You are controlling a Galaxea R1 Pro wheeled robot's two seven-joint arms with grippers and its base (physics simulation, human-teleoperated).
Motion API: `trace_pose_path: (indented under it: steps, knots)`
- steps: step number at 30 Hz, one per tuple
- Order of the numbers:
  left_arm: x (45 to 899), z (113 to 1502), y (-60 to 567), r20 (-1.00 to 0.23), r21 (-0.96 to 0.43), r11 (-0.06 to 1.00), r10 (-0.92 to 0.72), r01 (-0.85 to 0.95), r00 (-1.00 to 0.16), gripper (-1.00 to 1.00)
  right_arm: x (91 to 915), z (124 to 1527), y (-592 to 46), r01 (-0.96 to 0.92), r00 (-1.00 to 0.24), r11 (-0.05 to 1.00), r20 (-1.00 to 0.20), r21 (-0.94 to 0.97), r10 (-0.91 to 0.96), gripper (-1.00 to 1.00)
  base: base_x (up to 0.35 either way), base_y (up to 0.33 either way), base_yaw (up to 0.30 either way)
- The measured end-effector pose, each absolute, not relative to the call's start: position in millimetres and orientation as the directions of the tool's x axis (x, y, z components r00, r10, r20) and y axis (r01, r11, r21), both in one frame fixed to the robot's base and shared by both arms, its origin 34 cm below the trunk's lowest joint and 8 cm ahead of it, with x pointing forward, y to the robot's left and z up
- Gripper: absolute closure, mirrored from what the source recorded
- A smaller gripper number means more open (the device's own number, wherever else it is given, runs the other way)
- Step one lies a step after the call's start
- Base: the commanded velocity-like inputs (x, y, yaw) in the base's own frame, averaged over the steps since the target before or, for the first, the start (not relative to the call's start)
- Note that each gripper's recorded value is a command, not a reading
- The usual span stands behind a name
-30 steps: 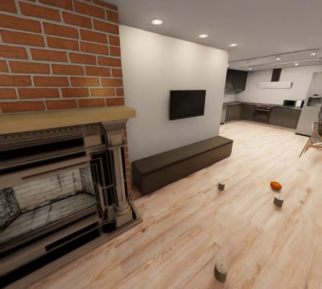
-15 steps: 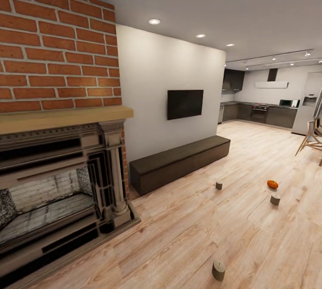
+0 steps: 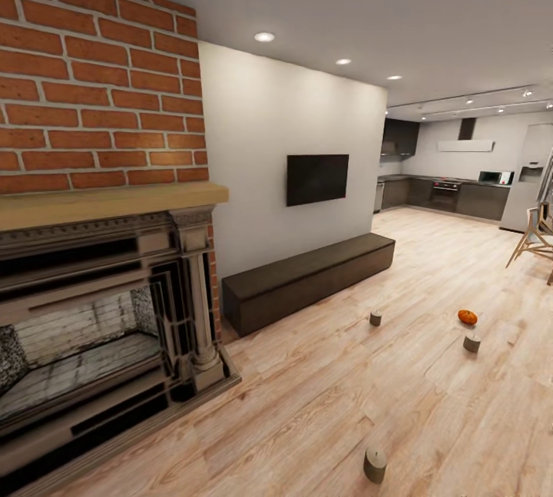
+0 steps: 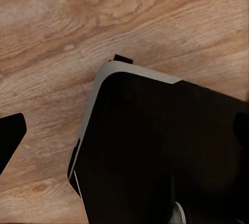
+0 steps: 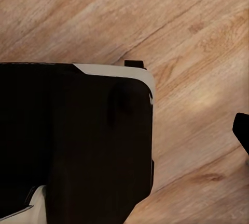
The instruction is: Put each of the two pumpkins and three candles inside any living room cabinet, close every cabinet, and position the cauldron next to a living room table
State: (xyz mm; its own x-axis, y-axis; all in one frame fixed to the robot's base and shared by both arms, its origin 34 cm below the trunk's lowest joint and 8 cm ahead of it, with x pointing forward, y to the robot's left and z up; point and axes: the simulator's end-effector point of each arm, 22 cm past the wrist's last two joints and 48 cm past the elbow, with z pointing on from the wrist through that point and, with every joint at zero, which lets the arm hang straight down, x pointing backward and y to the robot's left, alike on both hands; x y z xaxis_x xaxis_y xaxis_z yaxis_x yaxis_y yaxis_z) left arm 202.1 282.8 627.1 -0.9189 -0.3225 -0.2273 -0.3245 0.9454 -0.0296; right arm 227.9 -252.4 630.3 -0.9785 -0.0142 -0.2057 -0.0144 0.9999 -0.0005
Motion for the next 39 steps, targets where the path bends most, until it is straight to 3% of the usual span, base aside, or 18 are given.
trace_pose_path:
  steps: [39]
  knots:
    - [223,632,288,-0.270,-0.048,0.925,-0.375,-0.377,-0.887,-1.00,230,631,-254,-0.010,-0.978,1.000,-0.210,-0.001,-0.010,-1.00,0.000,0.000,-0.246]
